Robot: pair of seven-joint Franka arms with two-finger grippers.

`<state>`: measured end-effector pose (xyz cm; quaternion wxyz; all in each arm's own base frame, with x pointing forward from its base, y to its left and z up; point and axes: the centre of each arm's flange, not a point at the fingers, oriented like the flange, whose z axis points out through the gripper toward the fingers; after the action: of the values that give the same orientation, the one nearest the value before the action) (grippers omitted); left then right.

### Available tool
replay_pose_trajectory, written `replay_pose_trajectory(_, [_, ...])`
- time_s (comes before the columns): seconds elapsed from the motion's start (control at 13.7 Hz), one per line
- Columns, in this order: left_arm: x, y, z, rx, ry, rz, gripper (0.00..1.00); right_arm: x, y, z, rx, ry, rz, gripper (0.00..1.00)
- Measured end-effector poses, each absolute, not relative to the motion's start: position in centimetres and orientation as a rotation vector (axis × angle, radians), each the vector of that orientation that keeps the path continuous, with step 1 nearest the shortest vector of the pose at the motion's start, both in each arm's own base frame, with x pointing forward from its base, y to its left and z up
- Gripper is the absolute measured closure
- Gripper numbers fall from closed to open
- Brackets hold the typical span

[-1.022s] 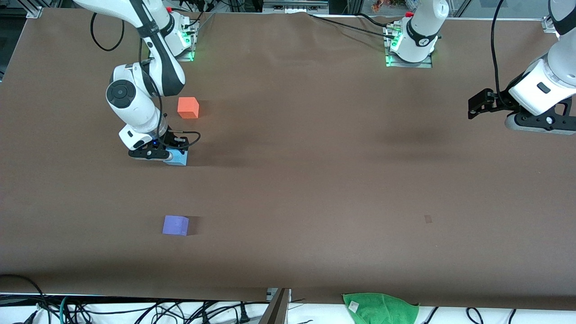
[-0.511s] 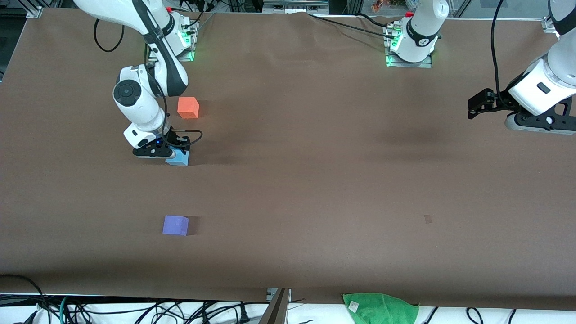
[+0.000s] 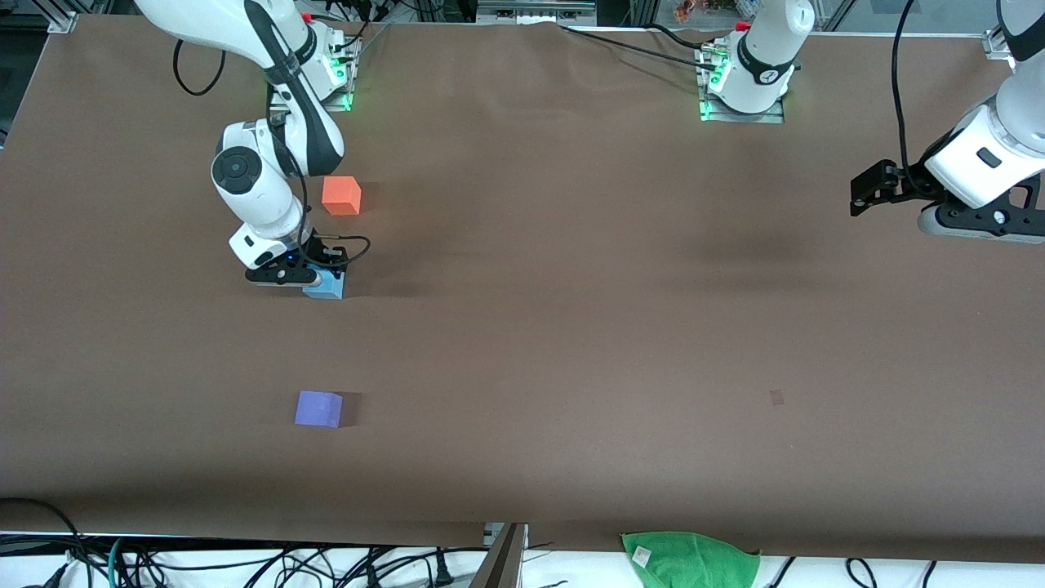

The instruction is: Place blue block between orange and purple blocks

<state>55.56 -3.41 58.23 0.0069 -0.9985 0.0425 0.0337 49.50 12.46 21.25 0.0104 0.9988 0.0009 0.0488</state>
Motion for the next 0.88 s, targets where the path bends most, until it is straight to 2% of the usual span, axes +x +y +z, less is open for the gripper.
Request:
replay_pose_trajectory(0.22, [55.6, -3.4, 58.2, -3.123, 0.133, 0.105, 0.00, 49.8, 12.6, 21.8, 3.118, 0.072, 0.177, 0.01])
replay_pose_trajectory(0.44, [55.6, -3.4, 58.2, -3.123, 0.133, 0.105, 0.00, 50.5, 12.8, 23.5, 3.125, 0.093, 0.203, 0.01])
replay_pose_trajectory(0.66, [55.6, -3.4, 58.2, -3.123, 0.133, 0.105, 0.00, 52.3, 13.5, 27.3, 3.128, 0.128, 0.110, 0.01])
replay_pose_trajectory(0.88, [55.6, -3.4, 58.2, -3.123, 0.133, 0.105, 0.00, 55.4, 13.8, 33.6, 3.121, 0.195, -0.002, 0.01])
